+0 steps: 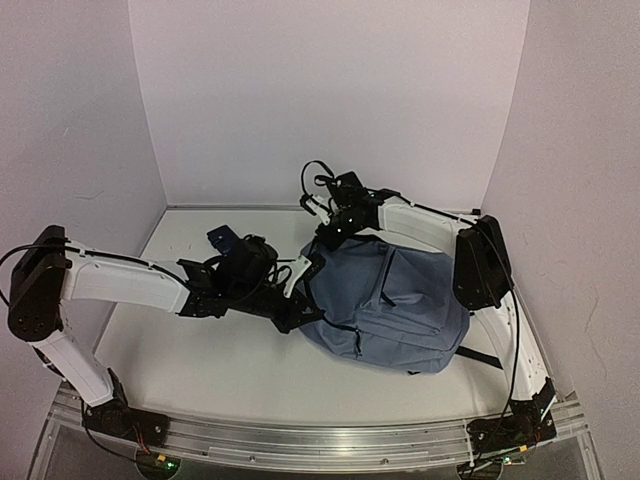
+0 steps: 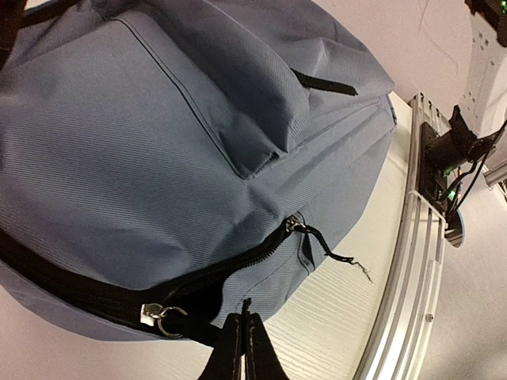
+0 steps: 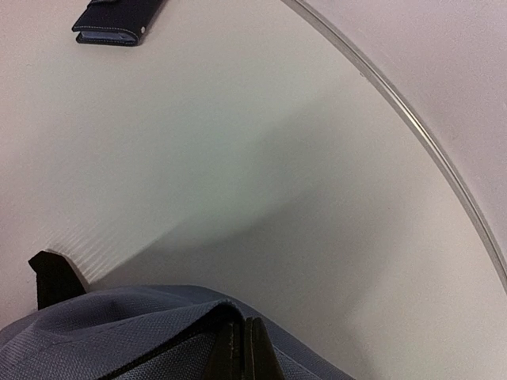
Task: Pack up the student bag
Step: Zip the student bag at the center of the board.
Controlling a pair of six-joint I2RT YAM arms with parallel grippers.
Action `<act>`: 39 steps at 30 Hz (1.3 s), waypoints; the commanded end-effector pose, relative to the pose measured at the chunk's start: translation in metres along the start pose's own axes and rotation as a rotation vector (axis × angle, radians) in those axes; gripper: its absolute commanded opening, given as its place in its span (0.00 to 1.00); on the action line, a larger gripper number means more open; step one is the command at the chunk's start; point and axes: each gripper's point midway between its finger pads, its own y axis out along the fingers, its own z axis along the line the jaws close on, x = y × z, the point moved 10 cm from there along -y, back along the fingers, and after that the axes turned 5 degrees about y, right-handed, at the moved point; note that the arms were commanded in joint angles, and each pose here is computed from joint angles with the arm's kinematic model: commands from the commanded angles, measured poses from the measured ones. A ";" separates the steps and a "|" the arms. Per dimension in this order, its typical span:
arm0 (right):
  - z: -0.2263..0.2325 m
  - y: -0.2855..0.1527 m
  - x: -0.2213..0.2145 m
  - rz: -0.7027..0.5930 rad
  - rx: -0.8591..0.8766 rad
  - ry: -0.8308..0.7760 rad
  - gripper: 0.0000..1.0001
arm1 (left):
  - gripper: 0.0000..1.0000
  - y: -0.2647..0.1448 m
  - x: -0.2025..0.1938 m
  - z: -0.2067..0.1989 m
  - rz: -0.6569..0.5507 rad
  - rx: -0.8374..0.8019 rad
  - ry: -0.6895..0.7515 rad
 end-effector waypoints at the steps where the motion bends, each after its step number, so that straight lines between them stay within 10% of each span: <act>1: -0.046 -0.006 0.013 -0.074 -0.224 0.085 0.00 | 0.00 0.020 0.006 -0.044 0.011 -0.141 0.040; 19: -0.041 -0.013 0.012 -0.083 -0.097 0.111 0.00 | 0.00 0.027 -0.004 -0.101 0.015 -0.170 0.139; 27: -0.024 -0.090 0.022 -0.123 0.124 0.077 0.64 | 0.00 -0.027 0.000 -0.035 -0.211 0.031 -0.046; 39: 0.032 -0.128 0.007 0.070 0.468 0.445 0.64 | 0.00 -0.016 0.004 -0.033 -0.173 0.022 0.019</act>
